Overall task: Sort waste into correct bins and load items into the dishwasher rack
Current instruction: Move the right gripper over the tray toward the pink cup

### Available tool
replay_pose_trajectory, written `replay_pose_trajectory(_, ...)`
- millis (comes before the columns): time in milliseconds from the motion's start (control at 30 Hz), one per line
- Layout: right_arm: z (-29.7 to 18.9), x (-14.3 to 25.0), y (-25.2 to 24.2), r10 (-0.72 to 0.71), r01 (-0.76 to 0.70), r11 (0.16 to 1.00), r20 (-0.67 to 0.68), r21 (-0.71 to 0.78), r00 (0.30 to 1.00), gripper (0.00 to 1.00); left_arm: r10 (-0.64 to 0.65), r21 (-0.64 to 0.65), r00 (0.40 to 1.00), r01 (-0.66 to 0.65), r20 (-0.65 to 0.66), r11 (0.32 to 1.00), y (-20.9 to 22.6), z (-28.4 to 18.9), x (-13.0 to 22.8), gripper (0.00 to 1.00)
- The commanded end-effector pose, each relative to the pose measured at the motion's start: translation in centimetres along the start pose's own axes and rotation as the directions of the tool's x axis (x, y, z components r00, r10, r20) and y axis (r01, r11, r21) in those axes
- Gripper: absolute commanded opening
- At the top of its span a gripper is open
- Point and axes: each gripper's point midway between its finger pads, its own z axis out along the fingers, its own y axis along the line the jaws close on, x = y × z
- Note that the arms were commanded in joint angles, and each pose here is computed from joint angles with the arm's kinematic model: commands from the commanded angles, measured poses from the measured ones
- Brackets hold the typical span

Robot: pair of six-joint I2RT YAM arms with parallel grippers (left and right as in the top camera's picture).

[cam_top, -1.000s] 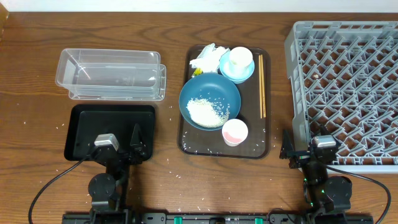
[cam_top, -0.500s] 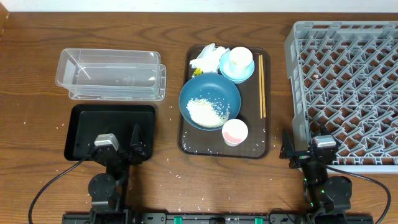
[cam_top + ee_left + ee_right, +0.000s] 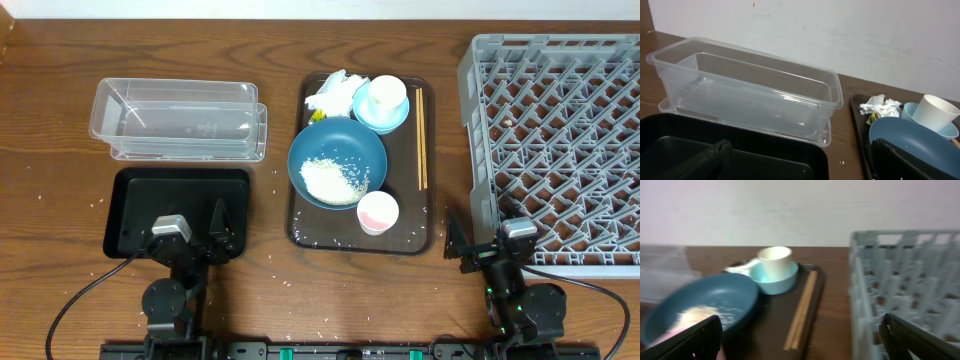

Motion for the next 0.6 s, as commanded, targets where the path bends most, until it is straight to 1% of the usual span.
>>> replay_pose_trajectory(0,-0.1,-0.4,1.1,0.253,-0.253,0.965,-0.001,-0.069,0.967,0.99,0.016,-0.015,0.999,-0.017,-0.043,1.0,0.4,0.1,1.4,0.91)
replay_pose_trajectory(67,-0.1,-1.9,0.7,0.27,-0.267,0.962,0.062,-0.062,0.961,0.99,0.016,-0.015,0.999,-0.017,-0.043,1.0,0.4,0.1,1.4,0.91)
replay_pose_trajectory(167,-0.3,-3.4,0.7,0.287,-0.279,0.957,0.12,-0.077,0.95,0.99,0.016,-0.015,0.999,-0.017,-0.043,1.0,0.4,0.1,1.4,0.91)
replay_pose_trajectory(333,-1.3,-7.7,1.3,0.388,-0.35,0.919,0.264,-0.179,0.883,0.99,0.016,-0.015,0.999,-0.017,-0.043,1.0,0.4,0.1,1.4,0.91)
replay_pose_trajectory(467,-3.6,-12.7,1.9,0.386,-0.291,0.919,0.448,-0.266,0.807,0.99,0.016,-0.015,0.999,-0.017,-0.043,1.0,0.4,0.1,1.4,0.91)
replay_pose_trajectory(533,-4.4,-14.3,1.9,0.382,-0.274,0.921,0.502,-0.278,0.776,0.99,0.016,-0.015,0.999,-0.017,-0.043,1.0,0.4,0.1,1.4,0.91)
replay_pose_trajectory(567,-4.5,-14.8,2.0,0.382,-0.271,0.921,0.509,-0.28,0.771,0.99,0.016,-0.015,0.999,-0.017,-0.043,1.0,0.4,0.1,1.4,0.91)
